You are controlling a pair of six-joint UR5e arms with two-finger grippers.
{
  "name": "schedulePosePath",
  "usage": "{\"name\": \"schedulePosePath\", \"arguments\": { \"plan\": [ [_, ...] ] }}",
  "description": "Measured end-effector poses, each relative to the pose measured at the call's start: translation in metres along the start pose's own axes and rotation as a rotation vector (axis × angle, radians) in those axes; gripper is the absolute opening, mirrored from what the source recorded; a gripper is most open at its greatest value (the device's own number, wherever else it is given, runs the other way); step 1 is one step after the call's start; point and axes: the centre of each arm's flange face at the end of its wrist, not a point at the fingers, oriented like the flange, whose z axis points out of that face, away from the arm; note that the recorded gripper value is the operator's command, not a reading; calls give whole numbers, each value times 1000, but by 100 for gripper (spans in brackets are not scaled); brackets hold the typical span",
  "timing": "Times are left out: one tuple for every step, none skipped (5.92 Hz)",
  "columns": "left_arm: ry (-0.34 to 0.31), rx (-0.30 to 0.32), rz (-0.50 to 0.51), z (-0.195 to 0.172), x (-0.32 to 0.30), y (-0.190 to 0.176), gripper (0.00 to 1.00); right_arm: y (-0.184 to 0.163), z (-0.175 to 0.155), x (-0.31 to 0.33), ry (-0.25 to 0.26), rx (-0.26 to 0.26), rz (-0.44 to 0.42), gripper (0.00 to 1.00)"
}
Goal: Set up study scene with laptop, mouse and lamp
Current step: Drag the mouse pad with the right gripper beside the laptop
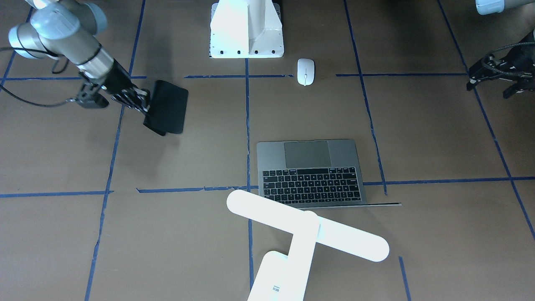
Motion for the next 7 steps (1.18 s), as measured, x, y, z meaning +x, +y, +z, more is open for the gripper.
{"name": "schedulePosePath", "arguments": {
  "plan": [
    [0,2,1,-1,1,0,100,-39,28,-49,7,28,18,0],
    [1,3,3,-2,1,0,100,-74,58,-95,21,51,11,0],
    [2,4,3,-2,2,0,100,-100,81,-133,38,69,-13,0],
    [3,5,3,-2,2,0,100,-118,94,-161,51,85,-47,0],
    [3,5,4,-2,2,0,100,-124,99,-177,55,94,-81,13],
    [5,4,4,-2,3,0,100,-124,100,-187,50,96,-99,99],
    [11,4,5,-2,5,-1,100,-121,101,-192,50,94,-126,100]
  ]
}}
